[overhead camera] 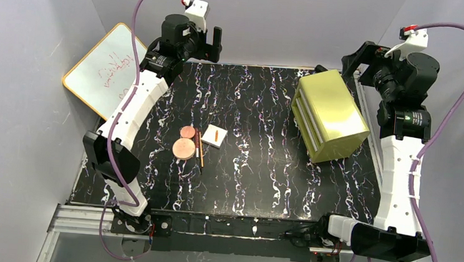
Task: Organize the makeup
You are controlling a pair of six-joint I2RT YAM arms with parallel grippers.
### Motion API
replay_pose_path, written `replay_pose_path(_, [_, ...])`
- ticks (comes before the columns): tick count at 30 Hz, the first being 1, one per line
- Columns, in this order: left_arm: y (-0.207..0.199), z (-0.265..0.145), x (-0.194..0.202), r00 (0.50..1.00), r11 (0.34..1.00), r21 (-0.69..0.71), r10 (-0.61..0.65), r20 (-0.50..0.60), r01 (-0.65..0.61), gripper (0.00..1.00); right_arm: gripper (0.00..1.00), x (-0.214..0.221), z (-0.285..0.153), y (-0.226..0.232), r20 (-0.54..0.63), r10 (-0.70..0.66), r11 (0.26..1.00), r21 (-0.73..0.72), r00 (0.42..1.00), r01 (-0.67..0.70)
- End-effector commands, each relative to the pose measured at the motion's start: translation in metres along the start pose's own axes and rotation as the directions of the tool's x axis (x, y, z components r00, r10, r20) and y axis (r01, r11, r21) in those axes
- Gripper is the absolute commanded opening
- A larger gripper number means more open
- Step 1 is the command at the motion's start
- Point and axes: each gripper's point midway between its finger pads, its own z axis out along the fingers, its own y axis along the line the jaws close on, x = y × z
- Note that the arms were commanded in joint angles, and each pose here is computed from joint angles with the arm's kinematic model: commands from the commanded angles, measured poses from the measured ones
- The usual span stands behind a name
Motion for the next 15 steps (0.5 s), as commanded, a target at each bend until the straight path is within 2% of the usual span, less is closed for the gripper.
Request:
replay_pose_path(1, [-0.006,-0.018,-0.01,0.999,0.999,0.027,-0.024,0.027,0.023,0.99,1.0,-0.014,-0.003,-0.002,0.044,-0.003,1.0,0.027,0.999,0.001])
replay_pose_path(7, [-0.004,-0.018,-0.008,0.999,0.999,0.021,-0.036,0.025,0.035,0.99,1.0,-0.022,-0.021,0.01,0.152,-0.084,0.995,-0.034,0.985,0.09])
replay_pose_path(11, [-0.006,-0.017,-0.004,0.998,0.998,0.027,-0.052,0.02,0.052,0.99,1.0,-0.022,-0.017,0.009,0.139,-0.084,0.995,-0.034,0.987,0.089])
replay_pose_path(15, [-0.03,0.0,0.016,0.983,0.973,0.138,-0.183,-0.012,0.183,0.99,1.0,-0.019,-0.014,0.003,0.133,-0.068,0.998,-0.002,0.989,0.069])
